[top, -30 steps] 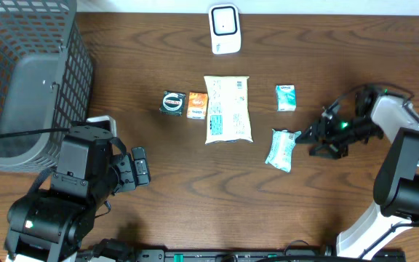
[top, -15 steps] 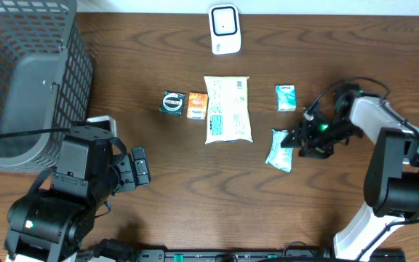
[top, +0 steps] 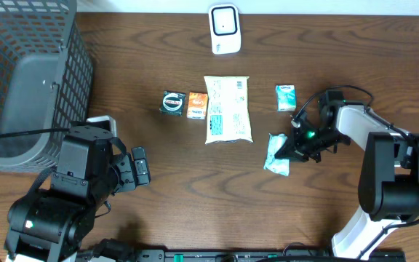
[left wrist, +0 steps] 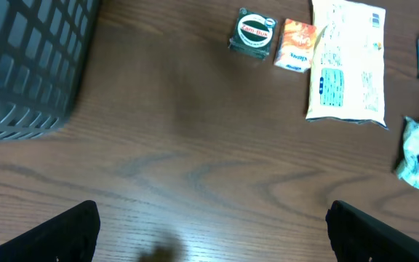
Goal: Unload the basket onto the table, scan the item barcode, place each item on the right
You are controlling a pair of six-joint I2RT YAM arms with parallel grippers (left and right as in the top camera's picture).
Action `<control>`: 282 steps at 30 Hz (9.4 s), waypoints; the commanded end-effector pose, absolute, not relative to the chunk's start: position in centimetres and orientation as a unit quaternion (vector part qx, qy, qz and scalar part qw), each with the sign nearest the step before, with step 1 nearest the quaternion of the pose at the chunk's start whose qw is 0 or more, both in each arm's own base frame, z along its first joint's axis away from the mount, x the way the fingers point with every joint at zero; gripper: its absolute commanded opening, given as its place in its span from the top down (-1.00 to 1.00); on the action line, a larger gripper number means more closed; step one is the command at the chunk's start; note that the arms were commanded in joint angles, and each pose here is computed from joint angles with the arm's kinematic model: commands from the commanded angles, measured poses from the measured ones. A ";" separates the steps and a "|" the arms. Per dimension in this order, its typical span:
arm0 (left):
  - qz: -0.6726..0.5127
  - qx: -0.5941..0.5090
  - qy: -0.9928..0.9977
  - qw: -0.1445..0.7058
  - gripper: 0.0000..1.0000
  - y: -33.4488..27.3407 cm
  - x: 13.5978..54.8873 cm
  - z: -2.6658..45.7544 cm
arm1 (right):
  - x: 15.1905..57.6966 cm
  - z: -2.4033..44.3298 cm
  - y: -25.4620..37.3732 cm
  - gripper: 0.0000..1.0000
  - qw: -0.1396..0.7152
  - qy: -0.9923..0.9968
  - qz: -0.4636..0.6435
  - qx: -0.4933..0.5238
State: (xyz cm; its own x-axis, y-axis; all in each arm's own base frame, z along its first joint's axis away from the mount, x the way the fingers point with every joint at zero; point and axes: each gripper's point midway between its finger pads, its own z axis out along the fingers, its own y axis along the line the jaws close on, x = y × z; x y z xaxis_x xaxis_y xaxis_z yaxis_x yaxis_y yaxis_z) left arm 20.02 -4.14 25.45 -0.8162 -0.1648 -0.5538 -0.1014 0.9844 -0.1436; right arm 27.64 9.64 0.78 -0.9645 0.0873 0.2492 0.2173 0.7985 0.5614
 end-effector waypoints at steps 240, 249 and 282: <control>-0.053 -0.070 0.951 0.297 -0.95 -4.1 20.0 25.5 | 45.4 2.0 5.3 0.28 0.025 -0.999 0.016 -0.040; -0.053 -0.070 0.951 0.297 -0.95 -4.1 20.0 25.5 | 44.5 1.7 2.8 0.36 0.034 -0.993 0.109 -0.025; -0.053 -0.070 0.951 0.297 -0.95 -4.1 20.0 25.5 | 40.6 5.9 14.5 0.98 0.051 -0.887 -0.433 0.152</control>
State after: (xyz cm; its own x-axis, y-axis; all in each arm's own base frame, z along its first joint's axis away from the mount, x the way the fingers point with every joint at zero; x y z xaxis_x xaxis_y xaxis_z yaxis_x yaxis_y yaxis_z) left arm 20.02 -4.14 25.46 -0.8158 -0.1649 -0.5544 -0.1013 0.9844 -0.1439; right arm 40.92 14.71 6.79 -0.9442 -0.3265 -0.0435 -0.2408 0.5941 0.7675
